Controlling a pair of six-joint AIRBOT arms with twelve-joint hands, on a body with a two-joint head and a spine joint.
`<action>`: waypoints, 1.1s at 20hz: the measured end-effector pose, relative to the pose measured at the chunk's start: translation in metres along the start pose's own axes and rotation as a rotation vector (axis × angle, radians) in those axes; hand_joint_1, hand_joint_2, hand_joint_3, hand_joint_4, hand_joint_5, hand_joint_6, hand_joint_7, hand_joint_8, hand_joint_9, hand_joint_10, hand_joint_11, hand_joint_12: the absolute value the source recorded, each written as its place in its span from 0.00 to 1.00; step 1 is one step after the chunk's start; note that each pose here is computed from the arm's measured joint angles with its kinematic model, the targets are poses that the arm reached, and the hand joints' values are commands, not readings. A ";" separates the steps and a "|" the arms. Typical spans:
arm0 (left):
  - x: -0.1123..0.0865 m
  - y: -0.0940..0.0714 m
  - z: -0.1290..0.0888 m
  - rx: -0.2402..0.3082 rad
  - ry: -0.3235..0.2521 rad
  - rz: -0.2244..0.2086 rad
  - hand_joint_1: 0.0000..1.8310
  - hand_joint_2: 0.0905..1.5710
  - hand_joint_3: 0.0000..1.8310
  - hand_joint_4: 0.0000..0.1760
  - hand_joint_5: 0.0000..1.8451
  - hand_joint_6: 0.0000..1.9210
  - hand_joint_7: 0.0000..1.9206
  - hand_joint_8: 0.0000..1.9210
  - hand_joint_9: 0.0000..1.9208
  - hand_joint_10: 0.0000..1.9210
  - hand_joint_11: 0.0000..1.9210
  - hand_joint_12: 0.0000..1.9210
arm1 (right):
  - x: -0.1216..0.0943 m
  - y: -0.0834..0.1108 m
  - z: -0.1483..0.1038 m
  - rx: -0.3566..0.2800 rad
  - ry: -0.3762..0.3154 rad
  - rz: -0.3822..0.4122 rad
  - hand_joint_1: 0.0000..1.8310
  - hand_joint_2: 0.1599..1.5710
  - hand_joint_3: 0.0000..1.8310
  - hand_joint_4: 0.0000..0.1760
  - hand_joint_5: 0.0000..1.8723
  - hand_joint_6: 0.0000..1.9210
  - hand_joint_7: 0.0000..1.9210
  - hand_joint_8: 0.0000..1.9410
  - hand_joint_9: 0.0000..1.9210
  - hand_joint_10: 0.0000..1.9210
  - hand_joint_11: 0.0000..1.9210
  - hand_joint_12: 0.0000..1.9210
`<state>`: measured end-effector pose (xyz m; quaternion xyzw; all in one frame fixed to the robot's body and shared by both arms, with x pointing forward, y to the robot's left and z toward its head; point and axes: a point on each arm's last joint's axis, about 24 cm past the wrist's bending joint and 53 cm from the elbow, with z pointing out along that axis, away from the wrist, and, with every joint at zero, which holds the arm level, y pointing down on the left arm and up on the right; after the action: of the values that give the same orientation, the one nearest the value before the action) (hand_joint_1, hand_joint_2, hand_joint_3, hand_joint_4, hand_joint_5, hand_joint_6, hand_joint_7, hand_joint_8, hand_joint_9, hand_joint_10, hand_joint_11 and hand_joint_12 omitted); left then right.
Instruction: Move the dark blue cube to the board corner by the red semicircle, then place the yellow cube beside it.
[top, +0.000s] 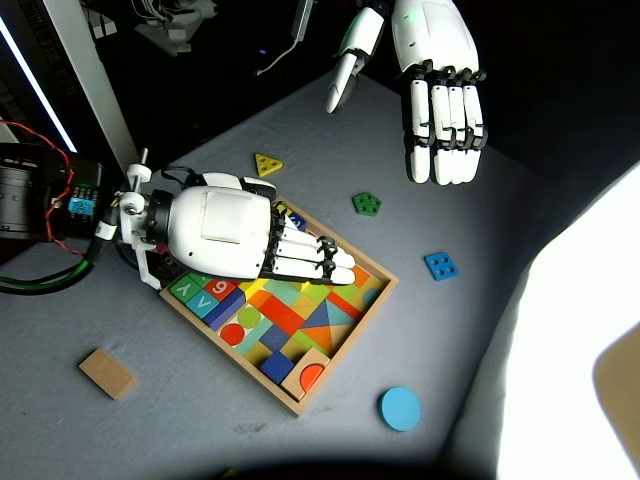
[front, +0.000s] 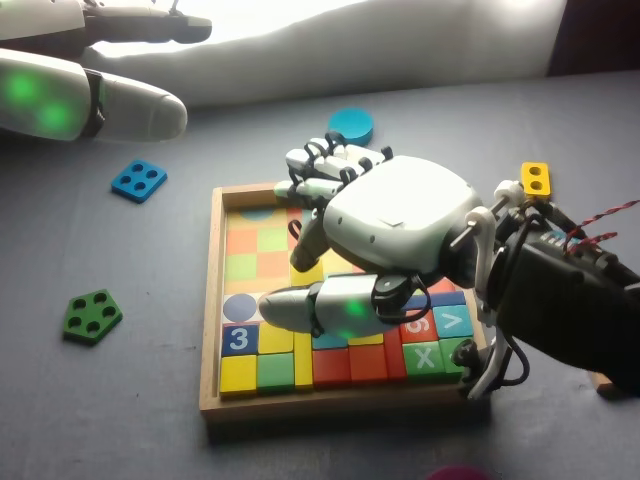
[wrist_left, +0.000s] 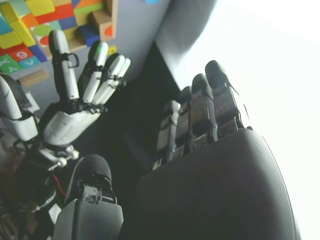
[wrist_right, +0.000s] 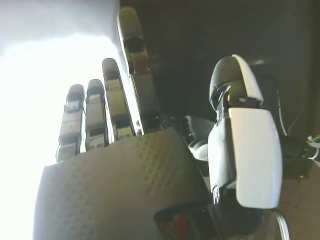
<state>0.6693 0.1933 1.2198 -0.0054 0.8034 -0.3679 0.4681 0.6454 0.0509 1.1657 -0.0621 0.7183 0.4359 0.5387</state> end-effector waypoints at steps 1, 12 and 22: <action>0.000 0.000 0.000 0.000 0.000 0.000 0.00 0.76 0.00 0.37 0.03 0.00 0.04 0.00 0.04 0.00 0.00 0.16 | 0.002 -0.003 0.000 0.007 0.002 0.003 0.00 0.70 0.00 0.00 0.48 0.01 0.17 0.01 0.00 0.00 0.00 0.00; 0.000 0.000 0.000 0.001 0.001 0.000 0.00 0.76 0.00 0.31 0.05 0.00 0.06 0.00 0.06 0.00 0.00 0.21 | 0.010 -0.022 0.003 0.042 -0.004 0.035 0.00 0.70 0.00 0.00 0.47 0.00 0.14 0.00 0.00 0.00 0.00 0.00; 0.000 0.000 0.000 0.000 0.000 0.000 0.00 0.76 0.00 0.35 0.04 0.00 0.05 0.00 0.06 0.00 0.00 0.22 | 0.001 -0.035 0.001 0.064 -0.018 0.018 0.00 0.71 0.00 0.00 0.48 0.01 0.14 0.00 0.00 0.00 0.00 0.00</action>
<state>0.6692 0.1930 1.2198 -0.0051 0.8034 -0.3680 0.4681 0.6653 0.0305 1.1447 -0.0344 0.7275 0.4181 0.5429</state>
